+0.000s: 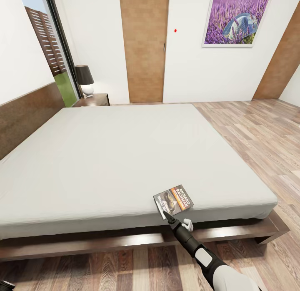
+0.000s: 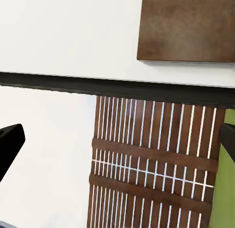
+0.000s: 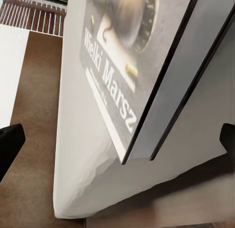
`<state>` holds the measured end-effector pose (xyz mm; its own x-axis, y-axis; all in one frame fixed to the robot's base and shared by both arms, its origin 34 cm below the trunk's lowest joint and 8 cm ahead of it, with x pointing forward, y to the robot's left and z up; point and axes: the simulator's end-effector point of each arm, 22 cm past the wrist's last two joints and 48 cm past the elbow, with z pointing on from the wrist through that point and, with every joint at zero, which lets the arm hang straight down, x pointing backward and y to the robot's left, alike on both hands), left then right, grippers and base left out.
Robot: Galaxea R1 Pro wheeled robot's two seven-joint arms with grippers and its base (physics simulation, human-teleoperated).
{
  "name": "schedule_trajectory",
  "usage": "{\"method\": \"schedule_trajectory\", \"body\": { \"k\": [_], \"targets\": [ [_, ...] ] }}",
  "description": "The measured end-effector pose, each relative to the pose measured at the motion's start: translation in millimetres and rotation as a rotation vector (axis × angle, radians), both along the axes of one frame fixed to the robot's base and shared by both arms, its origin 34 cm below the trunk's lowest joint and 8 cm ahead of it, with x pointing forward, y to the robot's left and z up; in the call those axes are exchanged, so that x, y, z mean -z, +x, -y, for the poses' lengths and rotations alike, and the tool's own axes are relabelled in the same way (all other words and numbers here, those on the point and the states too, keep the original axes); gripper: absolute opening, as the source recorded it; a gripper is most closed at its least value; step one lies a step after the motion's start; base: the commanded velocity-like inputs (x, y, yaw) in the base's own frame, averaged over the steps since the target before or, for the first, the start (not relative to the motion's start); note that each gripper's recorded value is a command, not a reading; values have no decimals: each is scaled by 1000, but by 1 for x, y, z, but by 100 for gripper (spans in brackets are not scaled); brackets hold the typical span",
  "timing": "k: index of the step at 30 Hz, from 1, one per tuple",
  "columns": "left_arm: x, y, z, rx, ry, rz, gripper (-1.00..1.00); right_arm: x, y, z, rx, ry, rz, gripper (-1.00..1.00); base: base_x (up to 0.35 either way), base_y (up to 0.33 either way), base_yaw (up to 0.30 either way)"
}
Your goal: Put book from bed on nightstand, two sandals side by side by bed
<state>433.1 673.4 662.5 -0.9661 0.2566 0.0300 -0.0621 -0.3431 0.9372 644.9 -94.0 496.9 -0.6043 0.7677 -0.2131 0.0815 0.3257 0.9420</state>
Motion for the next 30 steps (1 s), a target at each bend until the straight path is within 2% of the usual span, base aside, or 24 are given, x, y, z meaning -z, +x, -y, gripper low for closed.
{"method": "schedule_trajectory", "body": {
  "k": [30],
  "targets": [
    [0,0,0,1,-1,1,100,0,0,1,0,-1,1,100,0,24,0]
  ]
}}
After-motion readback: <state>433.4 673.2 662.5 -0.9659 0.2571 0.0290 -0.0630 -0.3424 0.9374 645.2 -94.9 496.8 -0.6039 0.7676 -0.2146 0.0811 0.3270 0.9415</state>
